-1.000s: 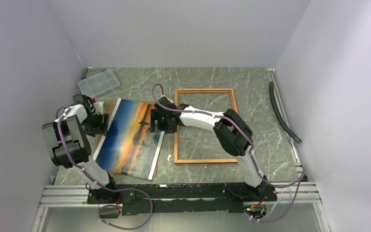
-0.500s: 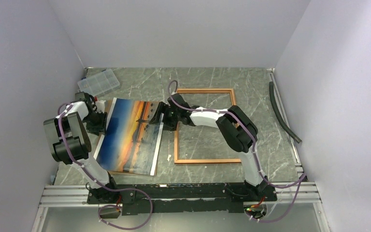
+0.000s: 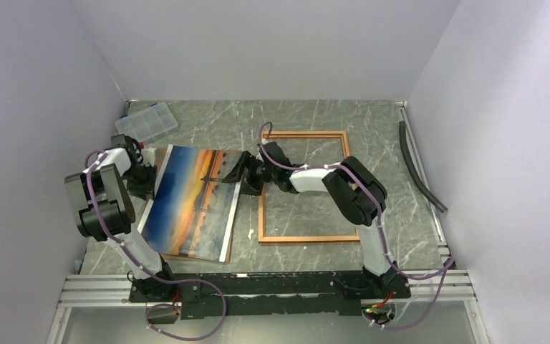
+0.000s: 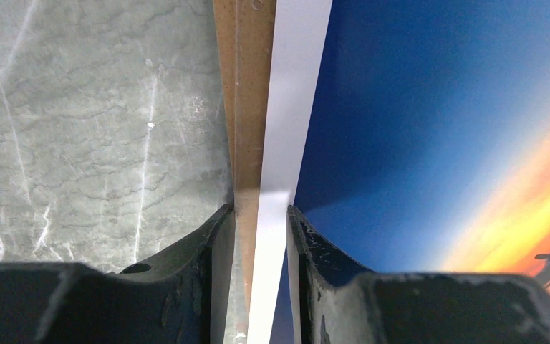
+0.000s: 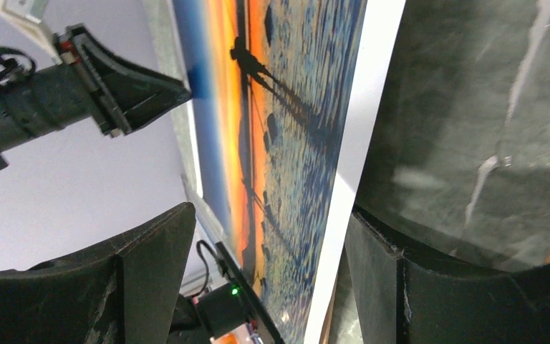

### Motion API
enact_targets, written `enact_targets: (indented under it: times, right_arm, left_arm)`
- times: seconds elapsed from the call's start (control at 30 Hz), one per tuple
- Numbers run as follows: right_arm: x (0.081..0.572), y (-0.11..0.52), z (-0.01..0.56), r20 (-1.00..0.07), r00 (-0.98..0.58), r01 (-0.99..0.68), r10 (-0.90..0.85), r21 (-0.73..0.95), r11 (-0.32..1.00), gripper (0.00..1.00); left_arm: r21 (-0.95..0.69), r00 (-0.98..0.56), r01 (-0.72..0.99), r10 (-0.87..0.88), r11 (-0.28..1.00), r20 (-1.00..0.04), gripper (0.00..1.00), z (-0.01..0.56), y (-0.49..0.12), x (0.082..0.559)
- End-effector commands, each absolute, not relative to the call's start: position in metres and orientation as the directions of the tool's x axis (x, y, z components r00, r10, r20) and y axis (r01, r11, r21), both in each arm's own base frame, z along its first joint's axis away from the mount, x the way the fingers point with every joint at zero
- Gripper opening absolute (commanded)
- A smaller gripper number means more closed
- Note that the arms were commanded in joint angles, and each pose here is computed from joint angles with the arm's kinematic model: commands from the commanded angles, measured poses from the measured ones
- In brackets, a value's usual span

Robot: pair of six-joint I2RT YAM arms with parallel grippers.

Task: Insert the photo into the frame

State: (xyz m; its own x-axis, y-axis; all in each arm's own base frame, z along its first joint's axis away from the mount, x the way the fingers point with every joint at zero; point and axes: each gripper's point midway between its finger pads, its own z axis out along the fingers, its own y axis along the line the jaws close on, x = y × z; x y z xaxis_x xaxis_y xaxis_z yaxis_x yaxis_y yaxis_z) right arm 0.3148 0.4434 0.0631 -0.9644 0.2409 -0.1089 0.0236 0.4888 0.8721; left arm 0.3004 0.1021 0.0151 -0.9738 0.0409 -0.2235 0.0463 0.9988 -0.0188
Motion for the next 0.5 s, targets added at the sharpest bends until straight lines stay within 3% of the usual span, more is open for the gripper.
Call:
enact_targets:
  times: [0.0,0.23,0.47]
  right_arm:
    - [0.291,0.473,0.201,-0.249,-0.955,-0.229,0.158,0.964,0.132,0.78]
    - [0.284,0.470,0.219,-0.278,-0.951,-0.268,0.138,0.960,0.081,0.78]
    - [0.288,0.466,0.182,-0.306,-0.946,-0.265,0.107,0.921,0.286,0.78]
  left_arm:
    - [-0.086,-0.980,0.086,0.069,0.993,-0.184,0.34,-0.016,0.084,0.296]
    - [-0.083,-0.979,0.088,0.070,0.993,-0.191,0.34,-0.010,0.085,0.299]
    - [-0.065,-0.978,0.093,0.078,0.994,-0.196,0.34,-0.008,0.087,0.299]
